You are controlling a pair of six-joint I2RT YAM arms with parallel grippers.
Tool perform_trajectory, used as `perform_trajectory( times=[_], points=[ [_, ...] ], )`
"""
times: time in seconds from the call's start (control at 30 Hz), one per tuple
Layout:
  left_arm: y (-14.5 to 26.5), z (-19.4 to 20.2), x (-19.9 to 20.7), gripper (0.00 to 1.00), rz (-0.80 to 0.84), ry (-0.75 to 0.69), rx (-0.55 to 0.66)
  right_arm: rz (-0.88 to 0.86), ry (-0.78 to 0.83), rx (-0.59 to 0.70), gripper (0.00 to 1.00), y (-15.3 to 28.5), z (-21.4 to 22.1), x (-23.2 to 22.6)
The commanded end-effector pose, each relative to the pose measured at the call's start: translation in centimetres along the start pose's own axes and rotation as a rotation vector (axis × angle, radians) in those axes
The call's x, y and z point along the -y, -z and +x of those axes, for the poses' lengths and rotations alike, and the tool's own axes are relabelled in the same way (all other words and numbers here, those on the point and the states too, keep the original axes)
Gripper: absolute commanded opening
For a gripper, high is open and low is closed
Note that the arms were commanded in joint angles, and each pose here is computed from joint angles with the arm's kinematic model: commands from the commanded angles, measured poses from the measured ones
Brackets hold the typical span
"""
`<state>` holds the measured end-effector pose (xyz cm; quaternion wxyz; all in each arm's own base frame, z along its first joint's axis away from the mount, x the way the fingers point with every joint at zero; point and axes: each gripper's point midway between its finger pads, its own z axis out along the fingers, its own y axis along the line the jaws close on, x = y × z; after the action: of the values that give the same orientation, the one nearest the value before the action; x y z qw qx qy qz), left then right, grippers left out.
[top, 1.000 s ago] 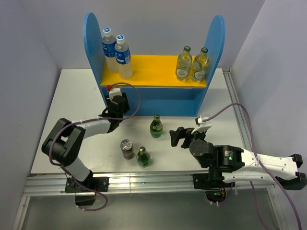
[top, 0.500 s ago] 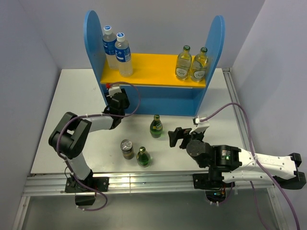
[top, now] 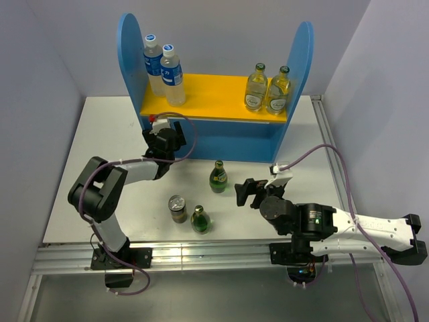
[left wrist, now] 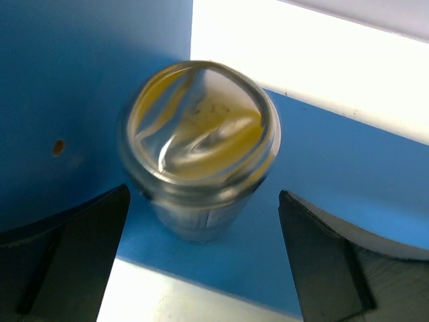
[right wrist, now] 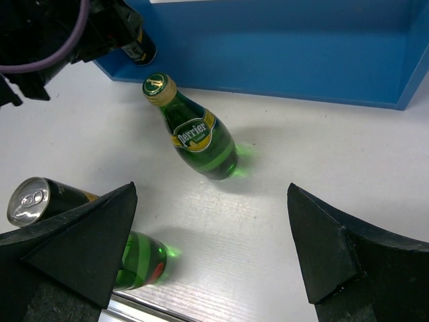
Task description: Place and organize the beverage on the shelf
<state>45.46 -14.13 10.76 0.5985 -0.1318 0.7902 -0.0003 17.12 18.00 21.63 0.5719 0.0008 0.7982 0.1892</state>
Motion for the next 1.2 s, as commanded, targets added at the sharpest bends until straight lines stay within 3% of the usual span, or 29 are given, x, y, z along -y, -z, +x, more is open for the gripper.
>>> perform_trajectory(
  times=[0.0, 0.43, 0.8, 1.17],
  points=[
    [1.5, -4.1, 0.6, 0.99, 0.055, 0.056, 0.067, 0.019, -0.025, 0.012, 1.00, 0.0, 0.2, 0.6],
    [7.6, -4.6, 1.8, 0.99, 0.183, 0.056, 0.003, 0.019, -0.052, 0.007, 1.00, 0.1, 0.7, 1.2],
    [19.7, -4.8, 1.5, 0.99, 0.281, 0.152, 0.012, 0.006, -0.053, -0.018, 1.00, -0.2, 2.0, 0.7],
    [26.1, -0.6, -1.1, 0.99, 0.381, 0.221, -0.112, 0.006, -0.047, -0.026, 1.00, -0.4, 2.6, 0.8]
  ],
)
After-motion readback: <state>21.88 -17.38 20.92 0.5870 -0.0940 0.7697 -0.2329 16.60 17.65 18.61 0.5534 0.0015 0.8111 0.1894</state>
